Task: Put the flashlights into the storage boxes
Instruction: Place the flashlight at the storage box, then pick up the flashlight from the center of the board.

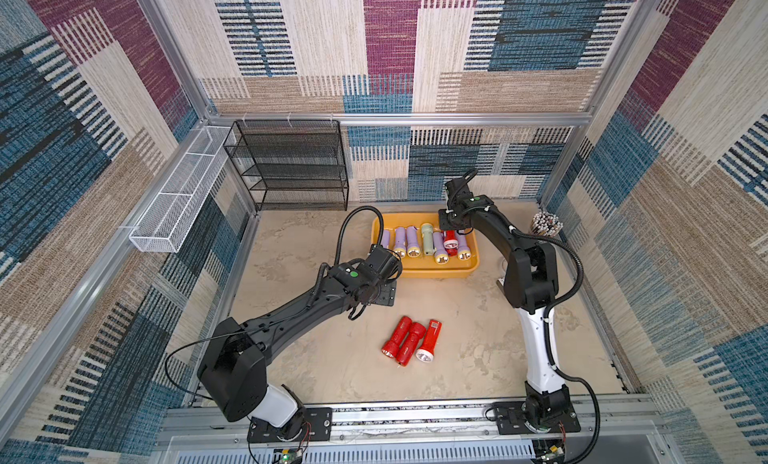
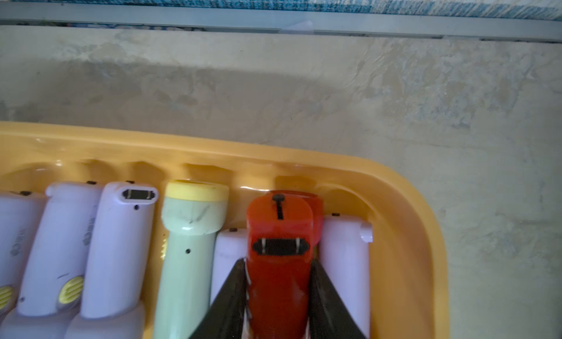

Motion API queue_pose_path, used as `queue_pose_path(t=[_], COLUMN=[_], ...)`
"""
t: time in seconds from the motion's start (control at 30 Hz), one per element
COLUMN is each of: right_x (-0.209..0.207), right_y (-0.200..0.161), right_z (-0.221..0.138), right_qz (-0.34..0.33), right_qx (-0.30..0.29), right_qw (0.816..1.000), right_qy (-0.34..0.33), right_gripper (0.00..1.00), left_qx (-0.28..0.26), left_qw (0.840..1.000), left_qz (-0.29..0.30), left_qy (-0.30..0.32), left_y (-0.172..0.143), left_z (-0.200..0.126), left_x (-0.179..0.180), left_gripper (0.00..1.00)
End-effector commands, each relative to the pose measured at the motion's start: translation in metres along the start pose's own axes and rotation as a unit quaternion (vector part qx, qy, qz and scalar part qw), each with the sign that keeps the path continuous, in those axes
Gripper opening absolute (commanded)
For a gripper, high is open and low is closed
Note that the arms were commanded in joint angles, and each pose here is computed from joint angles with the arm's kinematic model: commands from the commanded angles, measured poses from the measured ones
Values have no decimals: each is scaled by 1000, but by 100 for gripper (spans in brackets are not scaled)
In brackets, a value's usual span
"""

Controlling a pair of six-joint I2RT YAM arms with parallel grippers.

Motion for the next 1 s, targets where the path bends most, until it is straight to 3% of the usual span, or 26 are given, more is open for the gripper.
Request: queue_pose_path(t=[0.0,0.1,0.27,0.47,0.7,0.97], right_x=[0,-1,-5,-4,20,33], right_y=[-2,-1,3,-32,-116,-207], right_z=[4,-2,-48,-104,-165,-191], right_qz=[-12,-11,0,23,34,64], right_qx=[5,-3,-49,-64,-58,-5], right_qw=[1000,1000,999,996,985,971], right_qy=[-8,-8,2,65,161,231], right_gripper=[42,58,70,70,70,70], left_qx=[8,14,18,25,40,52], left_qw=[1000,1000,1000,999,999,997], left_qz=[11,9,5,-8,-15,-29], left_qy=[-3,-7,-11,-20,-30,-42], left_y=[1,2,3,-2,-21,-48], left_z=[0,2,2,1,-1,-2], left_x=[-2,-4,-6,-5,2,8], left_gripper=[81,81,81,80,79,79])
Point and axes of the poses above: each gripper's point midway between its finger pads, its own z axis out along the fingers, its own x axis along the line the jaws close on, y = z × x, the point moved 8 cm from there along -z, back along the fingers, and after that the axes turned 3 degrees about -z, right-handed, at the moved point
